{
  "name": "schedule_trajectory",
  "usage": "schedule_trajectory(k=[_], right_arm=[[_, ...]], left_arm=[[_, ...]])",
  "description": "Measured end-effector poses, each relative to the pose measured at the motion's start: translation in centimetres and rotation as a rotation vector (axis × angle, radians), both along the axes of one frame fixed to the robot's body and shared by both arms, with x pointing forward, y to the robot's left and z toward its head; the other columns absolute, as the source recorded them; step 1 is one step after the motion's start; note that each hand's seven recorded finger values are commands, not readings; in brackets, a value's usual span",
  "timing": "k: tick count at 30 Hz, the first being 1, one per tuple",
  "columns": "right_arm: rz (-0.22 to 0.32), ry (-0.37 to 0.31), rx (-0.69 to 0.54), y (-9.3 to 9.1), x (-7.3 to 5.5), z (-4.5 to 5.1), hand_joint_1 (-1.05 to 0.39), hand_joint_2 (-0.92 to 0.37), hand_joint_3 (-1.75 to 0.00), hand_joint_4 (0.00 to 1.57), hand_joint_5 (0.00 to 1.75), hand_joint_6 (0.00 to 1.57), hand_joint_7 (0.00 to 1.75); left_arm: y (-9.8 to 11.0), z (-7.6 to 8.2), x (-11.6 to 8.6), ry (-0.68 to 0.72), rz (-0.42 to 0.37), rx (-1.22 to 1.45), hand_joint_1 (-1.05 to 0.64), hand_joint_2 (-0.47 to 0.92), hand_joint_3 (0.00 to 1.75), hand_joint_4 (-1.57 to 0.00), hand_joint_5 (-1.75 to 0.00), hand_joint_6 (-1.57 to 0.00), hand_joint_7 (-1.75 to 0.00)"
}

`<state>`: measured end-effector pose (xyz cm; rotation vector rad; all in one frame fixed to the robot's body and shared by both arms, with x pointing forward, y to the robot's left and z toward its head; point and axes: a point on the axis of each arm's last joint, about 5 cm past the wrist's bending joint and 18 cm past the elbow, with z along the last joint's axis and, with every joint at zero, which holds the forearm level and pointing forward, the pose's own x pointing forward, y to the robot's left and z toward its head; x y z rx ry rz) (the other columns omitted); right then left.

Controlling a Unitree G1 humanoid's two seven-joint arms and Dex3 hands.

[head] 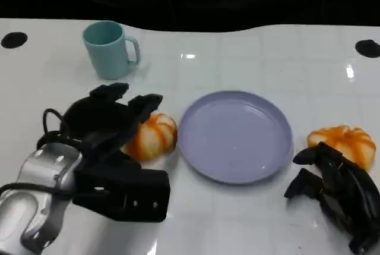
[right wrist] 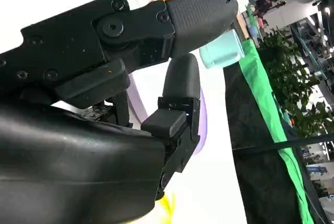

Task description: Grasp the bread from the table and place it into the plate.

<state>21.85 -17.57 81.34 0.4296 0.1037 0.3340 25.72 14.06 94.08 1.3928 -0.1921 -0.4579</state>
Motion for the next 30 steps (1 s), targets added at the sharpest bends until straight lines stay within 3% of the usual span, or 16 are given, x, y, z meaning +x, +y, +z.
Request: schedule_trajectory(k=[10,24,30], right_arm=[[0.001,0.002,0.003,-0.1,-0.1,0.08,-0.53,-0.92,-0.23,0.65,1.55,0.6,1.25],[-0.004,0.006,0.005,-0.2,0.0,0.17,-0.53,-0.92,-0.2,0.67,1.54,0.62,1.24],[-0.008,0.005,0.005,-0.2,0.0,0.21,-0.53,-0.92,-0.2,0.67,1.54,0.61,1.22]], left_arm=[[-2.2,-2.1,3.4,0.147,0.025,0.046,-0.52,0.78,0.0,-0.04,-0.05,-0.13,-0.01],[-3.5,-4.5,5.6,0.241,0.061,0.137,-0.54,0.78,0.0,-0.07,-0.05,-0.18,-0.01],[-3.9,-4.6,6.1,0.276,0.052,0.14,-0.57,0.81,0.01,-0.11,-0.06,-0.2,-0.02]])
